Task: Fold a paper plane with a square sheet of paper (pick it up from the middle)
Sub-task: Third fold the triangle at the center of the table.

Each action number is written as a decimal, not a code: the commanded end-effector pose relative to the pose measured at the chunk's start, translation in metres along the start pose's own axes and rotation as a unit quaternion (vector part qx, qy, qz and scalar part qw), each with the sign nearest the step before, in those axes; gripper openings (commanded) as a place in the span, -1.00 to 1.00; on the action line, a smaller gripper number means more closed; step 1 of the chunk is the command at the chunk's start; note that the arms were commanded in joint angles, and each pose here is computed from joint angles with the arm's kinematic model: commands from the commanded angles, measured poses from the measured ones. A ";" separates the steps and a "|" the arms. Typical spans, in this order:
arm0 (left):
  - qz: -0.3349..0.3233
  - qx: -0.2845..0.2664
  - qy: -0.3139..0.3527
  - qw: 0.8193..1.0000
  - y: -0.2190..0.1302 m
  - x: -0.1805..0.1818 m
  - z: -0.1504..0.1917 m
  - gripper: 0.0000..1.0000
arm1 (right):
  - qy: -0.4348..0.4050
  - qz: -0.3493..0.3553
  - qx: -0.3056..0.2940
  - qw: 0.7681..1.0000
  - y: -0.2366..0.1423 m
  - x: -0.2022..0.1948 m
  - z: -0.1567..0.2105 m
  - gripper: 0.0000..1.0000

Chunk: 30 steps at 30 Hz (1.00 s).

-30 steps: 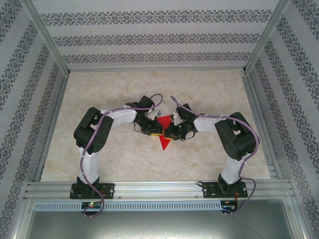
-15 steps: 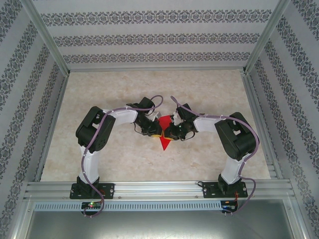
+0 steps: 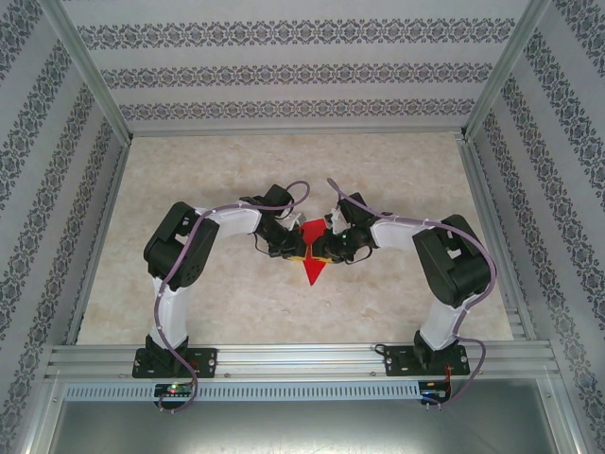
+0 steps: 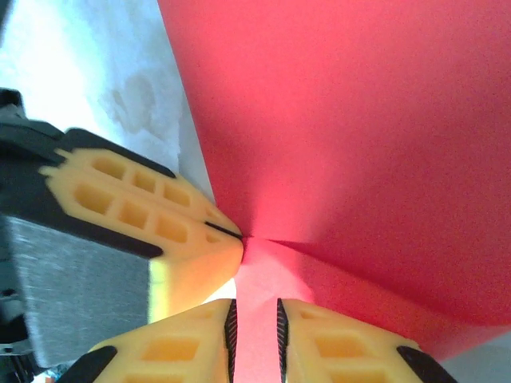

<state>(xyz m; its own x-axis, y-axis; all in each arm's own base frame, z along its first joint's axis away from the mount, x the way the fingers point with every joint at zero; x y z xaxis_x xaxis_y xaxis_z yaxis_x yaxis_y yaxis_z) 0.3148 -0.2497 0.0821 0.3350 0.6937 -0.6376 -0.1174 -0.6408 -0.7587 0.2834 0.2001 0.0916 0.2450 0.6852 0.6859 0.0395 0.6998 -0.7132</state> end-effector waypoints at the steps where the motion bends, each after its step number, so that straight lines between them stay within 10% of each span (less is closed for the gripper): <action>1: -0.013 0.005 0.010 1.000 0.004 0.001 -0.001 -0.89 | -0.015 -0.008 -0.024 1.000 -0.013 0.009 -0.012 -0.55; 30: -0.024 0.002 0.020 1.000 -0.004 -0.001 -0.005 -0.89 | -0.019 0.057 -0.011 0.998 0.008 -0.015 -0.050 -0.63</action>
<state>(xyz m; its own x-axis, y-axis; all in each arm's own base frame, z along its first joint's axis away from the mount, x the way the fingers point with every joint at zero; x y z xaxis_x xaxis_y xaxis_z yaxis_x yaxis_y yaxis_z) 0.3184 -0.2492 0.0838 0.3523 0.7064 -0.6139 -0.0979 -0.6246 -0.7748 0.3299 0.1928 0.0789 0.2023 0.7310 0.6517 0.0573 0.6555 -0.7531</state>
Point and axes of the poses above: each hand's point on the last joint's axis, 136 mm out from that joint toward the fingers, its own y axis out along the fingers, its own x axis along the line the jaws close on, z = x × y, the point moved 8 cm from there along -y, back along the fingers, and after that the axes turned 14 degrees about y, right-handed, at the moved point
